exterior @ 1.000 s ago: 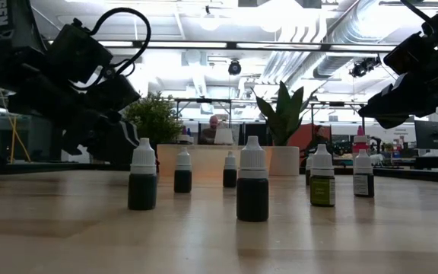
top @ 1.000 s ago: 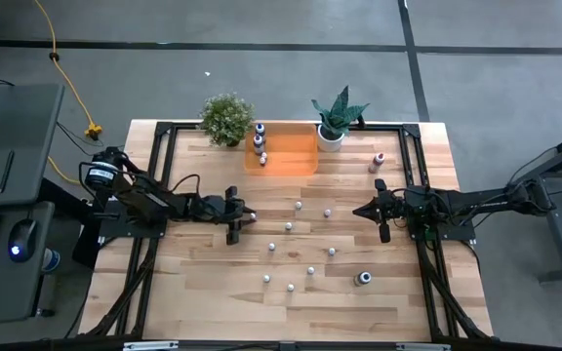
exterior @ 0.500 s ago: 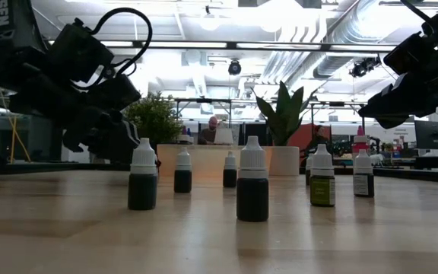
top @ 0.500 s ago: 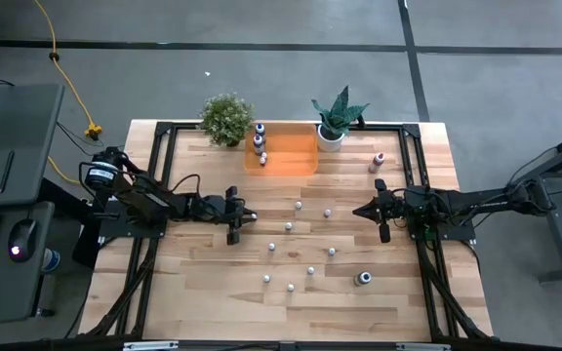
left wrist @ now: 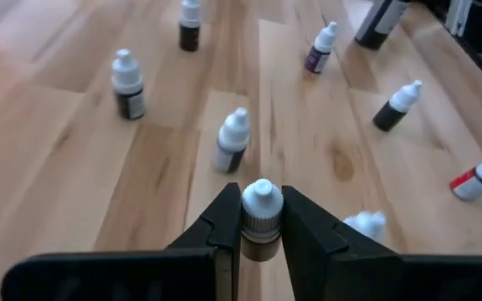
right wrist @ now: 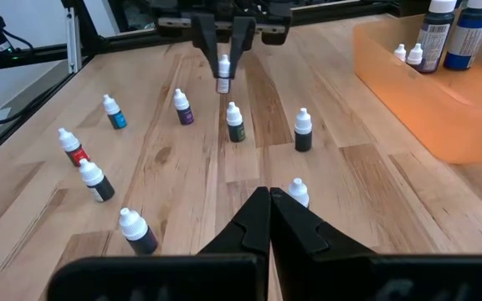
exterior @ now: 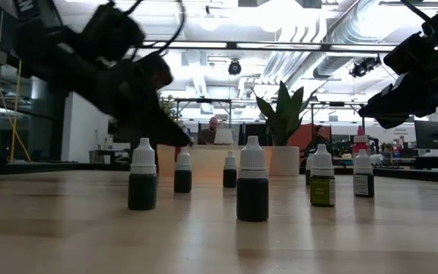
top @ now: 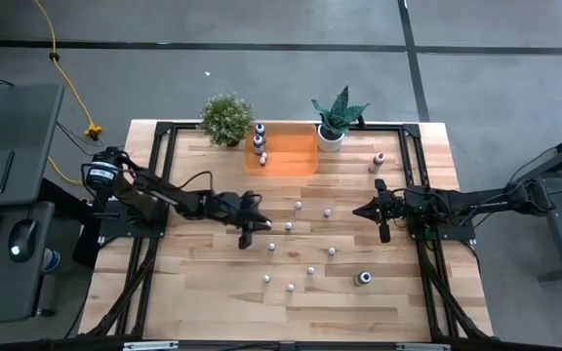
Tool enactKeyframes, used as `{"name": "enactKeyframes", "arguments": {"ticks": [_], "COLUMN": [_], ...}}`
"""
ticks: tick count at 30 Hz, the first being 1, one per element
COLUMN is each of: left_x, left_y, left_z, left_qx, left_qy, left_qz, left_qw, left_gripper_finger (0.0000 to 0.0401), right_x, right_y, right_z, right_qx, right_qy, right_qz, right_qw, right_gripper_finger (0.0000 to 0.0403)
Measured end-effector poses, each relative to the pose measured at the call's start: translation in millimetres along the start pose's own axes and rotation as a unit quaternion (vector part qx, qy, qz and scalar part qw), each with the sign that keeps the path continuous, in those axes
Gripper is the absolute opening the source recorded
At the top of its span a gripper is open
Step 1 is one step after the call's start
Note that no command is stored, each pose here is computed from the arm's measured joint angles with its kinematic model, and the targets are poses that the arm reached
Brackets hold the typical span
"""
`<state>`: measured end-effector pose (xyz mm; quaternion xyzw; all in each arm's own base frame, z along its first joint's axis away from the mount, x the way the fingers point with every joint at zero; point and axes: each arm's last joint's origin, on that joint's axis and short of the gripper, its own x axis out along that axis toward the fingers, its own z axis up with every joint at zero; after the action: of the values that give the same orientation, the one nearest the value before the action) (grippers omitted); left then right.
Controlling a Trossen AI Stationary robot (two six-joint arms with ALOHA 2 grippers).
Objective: Pick & Place food coloring
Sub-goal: Put the top small red bottle into the bin
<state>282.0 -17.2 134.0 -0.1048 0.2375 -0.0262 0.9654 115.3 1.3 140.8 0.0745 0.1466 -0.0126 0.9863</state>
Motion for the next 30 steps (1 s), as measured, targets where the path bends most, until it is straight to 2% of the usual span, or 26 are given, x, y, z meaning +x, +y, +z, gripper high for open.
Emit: {"name": "enactKeyframes", "arguments": {"ticks": [4,7,12,17,20,24,27,30], "left_x": [9.2,13.8,14.2,9.8,5.2,-4.4,-4.7,4.2], "left_y": [-1.5,-4.9,-8.5,-9.9,-8.1,3.4,12.9,25.7], "left_z": [22.2,41.1,75.8,106.5,123.2,137.5,144.4,147.4], "left_qx": [0.002,0.037,0.080,0.093,0.042,-0.079,-0.143,-0.173], "left_qy": [0.039,0.069,0.117,0.114,0.080,0.018,-0.021,-0.018], "left_qz": [0.002,0.011,0.082,0.171,0.264,0.392,0.434,0.450], "left_qw": [0.999,0.997,0.987,0.974,0.960,0.916,0.890,0.876], "left_gripper_finger": [0.0051,0.0051,0.0051,0.0051,0.0051,0.0050,0.0050,0.0050], "right_x": [0.0,0.0,0.0,0.0,0.0,0.0,0.0,0.0], "right_y": [0.0,0.0,0.0,-0.1,0.0,-0.1,-0.1,0.0], "right_z": [-0.2,-0.1,-0.2,-0.1,-0.2,0.0,-0.2,-0.1], "right_qx": [0.000,0.000,0.000,0.000,0.000,0.000,0.000,0.000], "right_qy": [0.001,0.000,0.000,0.000,0.000,0.000,0.000,0.000], "right_qz": [0.000,0.000,0.000,0.000,0.000,0.000,0.000,0.000], "right_qw": [1.000,1.000,1.000,1.000,1.000,1.000,1.000,1.000], "right_gripper_finger": [0.0000,0.0000,0.0000,0.0000,0.0000,0.0000,0.0000,0.0000]}}
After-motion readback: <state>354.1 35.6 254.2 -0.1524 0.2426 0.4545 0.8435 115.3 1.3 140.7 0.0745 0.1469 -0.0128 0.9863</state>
